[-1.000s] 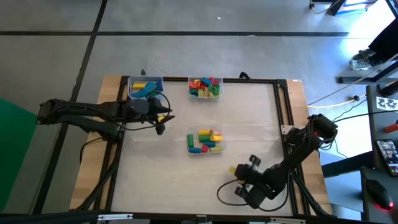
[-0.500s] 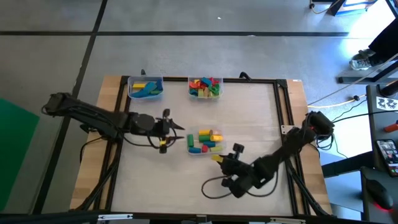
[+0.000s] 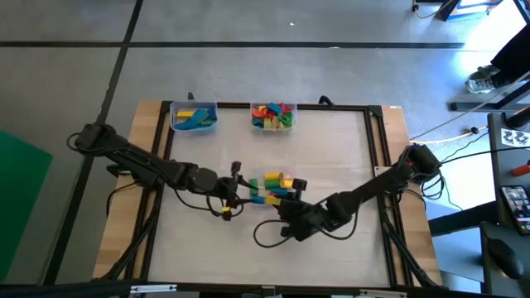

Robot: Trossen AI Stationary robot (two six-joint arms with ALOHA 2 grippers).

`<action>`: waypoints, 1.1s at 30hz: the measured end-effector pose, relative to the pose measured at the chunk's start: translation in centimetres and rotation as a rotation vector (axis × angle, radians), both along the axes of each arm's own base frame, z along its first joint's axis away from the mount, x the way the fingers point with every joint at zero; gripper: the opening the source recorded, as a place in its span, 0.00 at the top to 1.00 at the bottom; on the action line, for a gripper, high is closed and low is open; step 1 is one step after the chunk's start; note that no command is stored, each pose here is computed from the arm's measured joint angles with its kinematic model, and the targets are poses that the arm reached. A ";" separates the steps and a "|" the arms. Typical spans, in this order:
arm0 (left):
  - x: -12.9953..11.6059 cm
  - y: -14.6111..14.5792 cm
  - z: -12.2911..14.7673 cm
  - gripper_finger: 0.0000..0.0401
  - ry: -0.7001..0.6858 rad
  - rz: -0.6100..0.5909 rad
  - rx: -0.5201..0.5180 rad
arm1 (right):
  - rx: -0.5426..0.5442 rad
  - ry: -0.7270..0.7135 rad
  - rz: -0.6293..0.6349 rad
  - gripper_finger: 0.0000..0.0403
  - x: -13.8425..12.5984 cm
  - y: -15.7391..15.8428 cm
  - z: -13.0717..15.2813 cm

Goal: Sort blocks by size
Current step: Put the yellow rectangular block into the top left transparent bin

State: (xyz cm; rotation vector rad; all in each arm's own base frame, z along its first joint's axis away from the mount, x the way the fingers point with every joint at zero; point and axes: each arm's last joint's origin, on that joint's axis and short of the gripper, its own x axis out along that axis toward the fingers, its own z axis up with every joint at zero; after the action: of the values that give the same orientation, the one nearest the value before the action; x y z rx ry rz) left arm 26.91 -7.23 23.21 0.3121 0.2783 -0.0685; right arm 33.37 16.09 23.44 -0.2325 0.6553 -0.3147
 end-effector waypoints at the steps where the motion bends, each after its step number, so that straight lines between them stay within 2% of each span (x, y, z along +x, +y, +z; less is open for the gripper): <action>1: 0.2 -0.1 0.1 0.59 0.000 0.001 -0.012 | 0.001 -0.003 0.005 0.76 0.1 -0.1 0.0; 8: 1.3 -0.6 -0.3 0.44 0.029 -0.048 -0.070 | -0.006 -0.014 0.031 0.75 0.7 -0.7 0.3; 12: 1.7 -0.8 -0.2 0.40 0.028 -0.060 -0.059 | -0.007 -0.032 0.056 0.75 0.9 -0.5 0.5; 26: 2.3 -1.0 0.3 0.41 0.009 -0.066 -0.043 | -0.032 -0.099 0.103 0.75 1.5 -0.3 1.2; 33: 2.3 -1.0 0.3 0.52 0.008 -0.067 -0.042 | -0.025 -0.098 0.089 0.75 1.8 -0.9 1.2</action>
State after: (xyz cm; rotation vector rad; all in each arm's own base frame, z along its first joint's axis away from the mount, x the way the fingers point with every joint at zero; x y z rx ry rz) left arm 29.17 -8.18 23.49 0.2795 0.2741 -0.1412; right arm 35.17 15.22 24.67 -0.2674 0.5430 -0.2477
